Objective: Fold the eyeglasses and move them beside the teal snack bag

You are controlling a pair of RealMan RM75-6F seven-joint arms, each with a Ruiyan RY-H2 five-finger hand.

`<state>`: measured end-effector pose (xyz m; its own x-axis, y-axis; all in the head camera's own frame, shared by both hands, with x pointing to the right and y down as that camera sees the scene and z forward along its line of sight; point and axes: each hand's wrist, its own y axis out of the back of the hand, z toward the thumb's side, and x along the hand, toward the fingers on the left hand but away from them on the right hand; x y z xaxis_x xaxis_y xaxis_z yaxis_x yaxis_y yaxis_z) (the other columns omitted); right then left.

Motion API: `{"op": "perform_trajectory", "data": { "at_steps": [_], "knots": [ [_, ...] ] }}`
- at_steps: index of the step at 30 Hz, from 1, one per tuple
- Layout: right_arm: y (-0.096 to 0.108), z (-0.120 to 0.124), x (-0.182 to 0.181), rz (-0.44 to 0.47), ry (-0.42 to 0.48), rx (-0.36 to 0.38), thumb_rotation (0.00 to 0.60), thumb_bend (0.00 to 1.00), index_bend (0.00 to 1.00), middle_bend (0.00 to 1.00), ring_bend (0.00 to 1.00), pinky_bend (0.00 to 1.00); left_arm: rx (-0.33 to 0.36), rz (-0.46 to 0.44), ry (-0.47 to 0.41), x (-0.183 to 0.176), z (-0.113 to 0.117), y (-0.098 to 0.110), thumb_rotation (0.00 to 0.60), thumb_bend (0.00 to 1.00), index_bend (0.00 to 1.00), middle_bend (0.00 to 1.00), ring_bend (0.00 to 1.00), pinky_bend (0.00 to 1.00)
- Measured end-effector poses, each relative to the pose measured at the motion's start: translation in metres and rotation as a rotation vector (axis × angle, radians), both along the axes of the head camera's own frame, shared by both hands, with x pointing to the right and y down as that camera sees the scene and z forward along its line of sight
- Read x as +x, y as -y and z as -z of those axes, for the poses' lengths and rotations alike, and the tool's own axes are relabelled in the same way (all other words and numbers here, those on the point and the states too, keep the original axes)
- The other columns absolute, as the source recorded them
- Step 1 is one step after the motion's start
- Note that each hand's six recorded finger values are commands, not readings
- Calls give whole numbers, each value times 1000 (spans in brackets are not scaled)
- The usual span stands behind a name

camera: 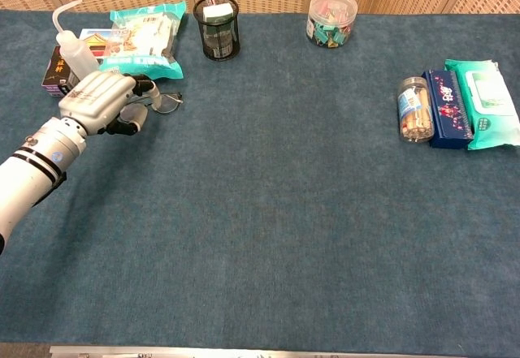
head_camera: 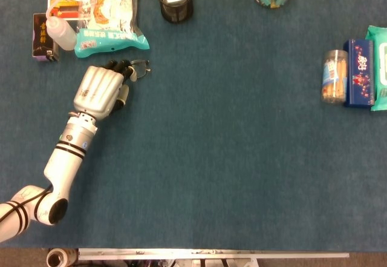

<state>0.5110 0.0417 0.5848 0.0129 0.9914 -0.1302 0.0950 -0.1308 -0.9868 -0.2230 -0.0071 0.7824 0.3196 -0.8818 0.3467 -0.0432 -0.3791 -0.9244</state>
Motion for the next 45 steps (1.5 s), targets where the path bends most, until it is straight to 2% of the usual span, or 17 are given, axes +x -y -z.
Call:
{"op": "perform_trajectory", "data": {
  "at_steps": [28, 41, 45],
  "knots": [
    [0, -1, 0, -1, -1, -3, 600, 174, 226, 338, 316, 540, -41, 2, 15, -3, -12, -5, 600, 586, 364, 290, 311, 538],
    [1, 1, -2, 5, 4, 3, 600, 173, 226, 338, 316, 540, 7, -13, -23, 3, 10, -4, 600, 585, 365, 294, 311, 538],
    [1, 1, -1, 3, 3, 3, 600, 174, 226, 338, 316, 540, 11, -1, -20, 1, 11, 0, 600, 586, 364, 294, 311, 538]
  ]
}}
